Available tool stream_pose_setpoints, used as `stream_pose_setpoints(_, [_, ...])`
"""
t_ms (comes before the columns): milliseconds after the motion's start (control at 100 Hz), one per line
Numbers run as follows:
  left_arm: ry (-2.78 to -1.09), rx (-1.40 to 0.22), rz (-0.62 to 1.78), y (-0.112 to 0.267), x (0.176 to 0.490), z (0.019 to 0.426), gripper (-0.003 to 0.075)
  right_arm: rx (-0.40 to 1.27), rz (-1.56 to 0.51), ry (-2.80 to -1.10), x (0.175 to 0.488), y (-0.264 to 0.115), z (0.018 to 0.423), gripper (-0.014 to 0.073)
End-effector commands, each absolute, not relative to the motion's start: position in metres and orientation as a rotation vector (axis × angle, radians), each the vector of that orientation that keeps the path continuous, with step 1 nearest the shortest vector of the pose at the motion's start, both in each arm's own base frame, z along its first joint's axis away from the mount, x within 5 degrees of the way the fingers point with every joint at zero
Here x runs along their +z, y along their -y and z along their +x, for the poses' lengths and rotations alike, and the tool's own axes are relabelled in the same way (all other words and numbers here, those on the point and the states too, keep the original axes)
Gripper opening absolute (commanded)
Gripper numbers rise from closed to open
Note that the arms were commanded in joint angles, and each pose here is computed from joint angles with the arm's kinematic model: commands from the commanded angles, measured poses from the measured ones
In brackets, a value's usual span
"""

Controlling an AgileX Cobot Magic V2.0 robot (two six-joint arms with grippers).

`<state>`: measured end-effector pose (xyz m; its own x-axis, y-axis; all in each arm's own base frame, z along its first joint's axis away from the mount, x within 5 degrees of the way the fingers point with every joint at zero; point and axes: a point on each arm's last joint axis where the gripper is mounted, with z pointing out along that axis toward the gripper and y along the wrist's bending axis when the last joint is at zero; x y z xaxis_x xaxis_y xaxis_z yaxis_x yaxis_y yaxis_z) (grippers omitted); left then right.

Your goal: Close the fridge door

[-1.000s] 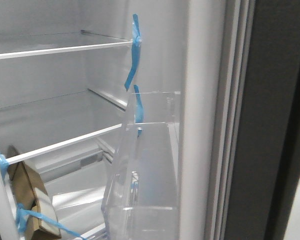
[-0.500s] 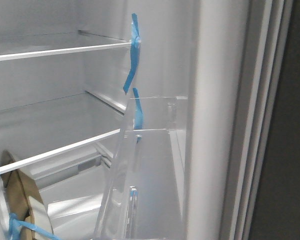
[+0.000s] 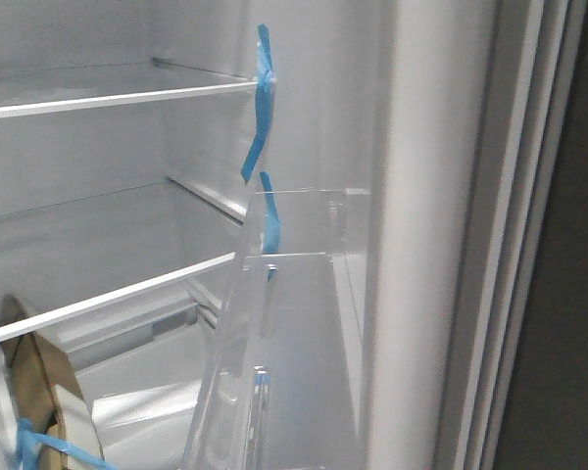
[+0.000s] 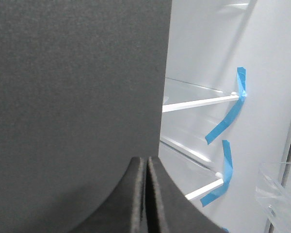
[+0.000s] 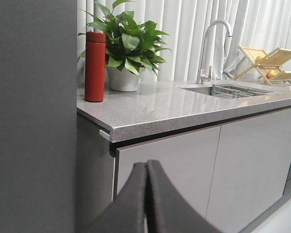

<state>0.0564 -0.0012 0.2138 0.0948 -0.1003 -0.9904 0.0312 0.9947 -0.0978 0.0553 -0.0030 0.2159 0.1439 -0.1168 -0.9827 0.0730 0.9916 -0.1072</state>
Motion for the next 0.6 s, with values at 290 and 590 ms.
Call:
stream_pose_setpoints(290, [-1.443,-0.103,-0.058,0.0013,0.2102,0.0586,-0.0021,-0.149,-0.042,-1.341,0.2198,0.0027,0.0535,-0.0076])
stream_pose_setpoints(590, [-1.443,-0.103,-0.058,0.0013,0.2102,0.0586,-0.0021,-0.149,-0.042,-1.346,0.2193,0.0027,0.0536,-0.0076])
